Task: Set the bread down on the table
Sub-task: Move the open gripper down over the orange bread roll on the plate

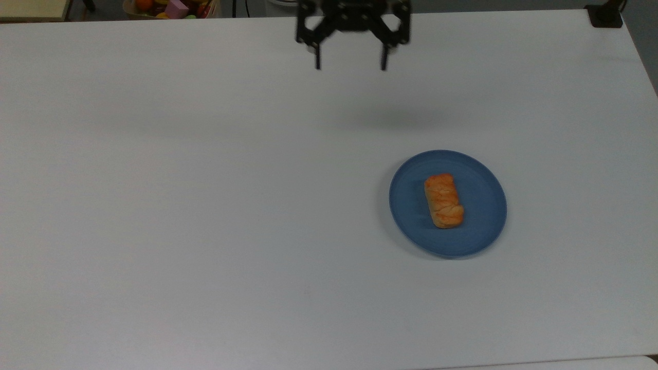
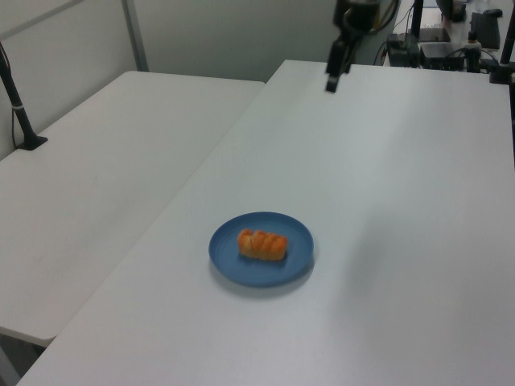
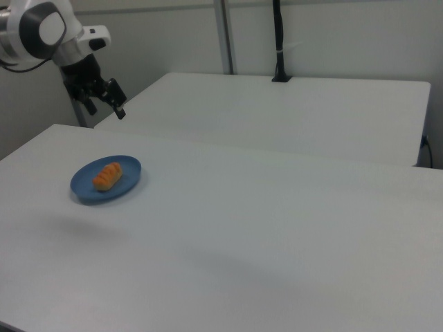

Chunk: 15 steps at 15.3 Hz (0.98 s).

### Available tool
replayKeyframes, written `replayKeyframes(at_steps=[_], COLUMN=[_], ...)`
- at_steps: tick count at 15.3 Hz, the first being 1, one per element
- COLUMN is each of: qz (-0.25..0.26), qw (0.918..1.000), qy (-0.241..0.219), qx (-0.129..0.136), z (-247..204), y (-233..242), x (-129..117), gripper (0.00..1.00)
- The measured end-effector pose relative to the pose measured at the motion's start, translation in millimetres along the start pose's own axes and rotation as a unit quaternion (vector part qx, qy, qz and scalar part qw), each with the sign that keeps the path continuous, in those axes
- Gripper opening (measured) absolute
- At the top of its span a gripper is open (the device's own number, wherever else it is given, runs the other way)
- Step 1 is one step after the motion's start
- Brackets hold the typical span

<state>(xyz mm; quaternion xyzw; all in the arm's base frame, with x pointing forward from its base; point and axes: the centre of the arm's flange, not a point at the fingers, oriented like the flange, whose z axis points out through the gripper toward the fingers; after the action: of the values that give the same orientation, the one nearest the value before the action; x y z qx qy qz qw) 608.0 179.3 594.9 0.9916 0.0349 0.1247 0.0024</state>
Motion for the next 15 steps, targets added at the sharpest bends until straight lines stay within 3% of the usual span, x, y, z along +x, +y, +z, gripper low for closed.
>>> replayKeyframes(at_steps=[3, 7, 15], qz=[-0.013, -0.047, -0.062], qw=[0.9986, 0.9961, 0.9963], qy=[0.047, 0.066, 0.056], qx=[0.02, 0.034, 0.018], z=[29, 76, 198], y=[-51, -105, -163], x=[12, 13, -1], gripper=[1.0, 1.0, 1.0])
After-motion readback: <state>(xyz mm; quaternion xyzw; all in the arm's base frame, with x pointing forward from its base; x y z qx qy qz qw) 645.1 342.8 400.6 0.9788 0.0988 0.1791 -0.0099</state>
